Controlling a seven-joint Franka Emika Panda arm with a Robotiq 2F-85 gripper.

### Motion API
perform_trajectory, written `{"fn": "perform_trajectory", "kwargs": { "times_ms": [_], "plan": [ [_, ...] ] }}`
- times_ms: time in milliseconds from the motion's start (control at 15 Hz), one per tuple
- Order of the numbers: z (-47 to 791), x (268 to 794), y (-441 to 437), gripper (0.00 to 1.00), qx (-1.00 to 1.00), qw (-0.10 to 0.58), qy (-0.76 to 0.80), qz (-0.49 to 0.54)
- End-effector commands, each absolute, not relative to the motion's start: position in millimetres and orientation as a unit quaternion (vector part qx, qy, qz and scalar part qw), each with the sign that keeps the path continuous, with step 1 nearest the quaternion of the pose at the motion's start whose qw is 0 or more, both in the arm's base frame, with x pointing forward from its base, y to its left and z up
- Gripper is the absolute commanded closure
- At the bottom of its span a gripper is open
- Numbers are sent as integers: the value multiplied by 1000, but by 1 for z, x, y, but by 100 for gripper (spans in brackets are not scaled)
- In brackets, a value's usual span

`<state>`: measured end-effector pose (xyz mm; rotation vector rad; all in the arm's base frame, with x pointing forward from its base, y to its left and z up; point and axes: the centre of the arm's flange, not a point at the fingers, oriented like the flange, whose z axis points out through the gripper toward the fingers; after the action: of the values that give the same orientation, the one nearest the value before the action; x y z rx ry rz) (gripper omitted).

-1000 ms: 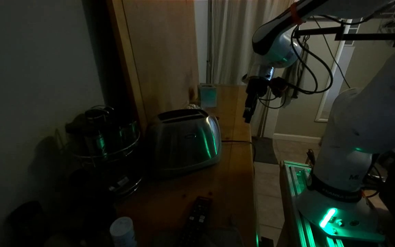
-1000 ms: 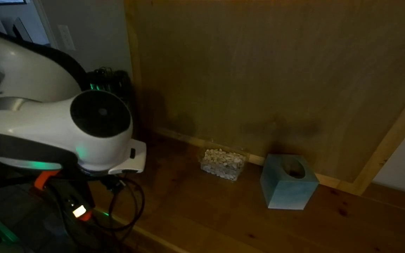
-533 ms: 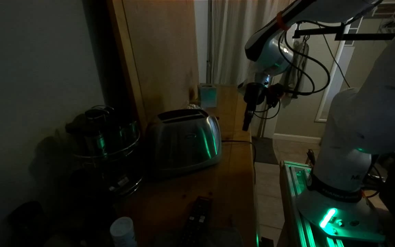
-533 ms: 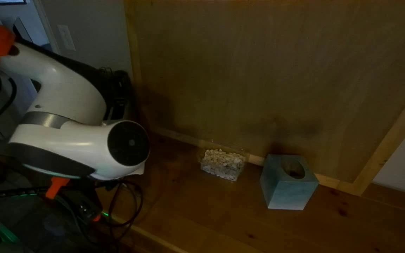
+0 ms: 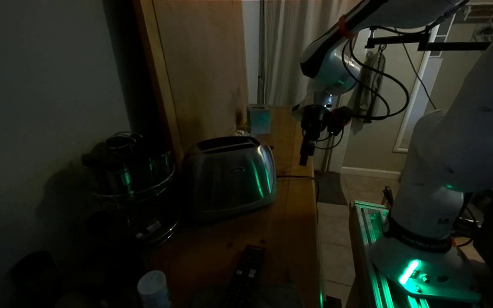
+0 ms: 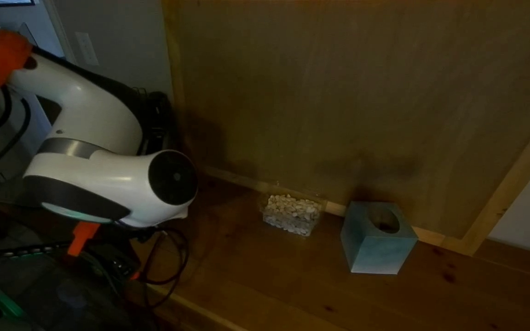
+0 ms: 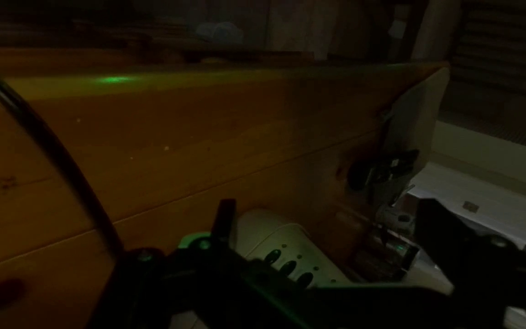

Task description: Press a button on the toaster

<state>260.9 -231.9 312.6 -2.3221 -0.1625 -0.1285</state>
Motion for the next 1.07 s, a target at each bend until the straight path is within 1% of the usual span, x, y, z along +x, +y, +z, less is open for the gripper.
{"fn": "perform_trajectory", "kwargs": {
  "times_ms": [0,133,200,267,400,667,800,1000],
  "plan": [
    [312,269,-211,0,-894,426,-112,-77],
    [309,274,-203,0,-881,445,-131,-91],
    [307,274,-201,3,-875,454,-135,-100],
    [306,275,-199,23,-868,464,-136,-112],
    [304,274,-197,31,-856,483,-121,-138],
    [303,269,-200,61,-837,512,-78,-179],
    [300,266,-204,73,-830,521,-58,-189],
    [293,263,-208,95,-825,531,-28,-191]
  ]
}}
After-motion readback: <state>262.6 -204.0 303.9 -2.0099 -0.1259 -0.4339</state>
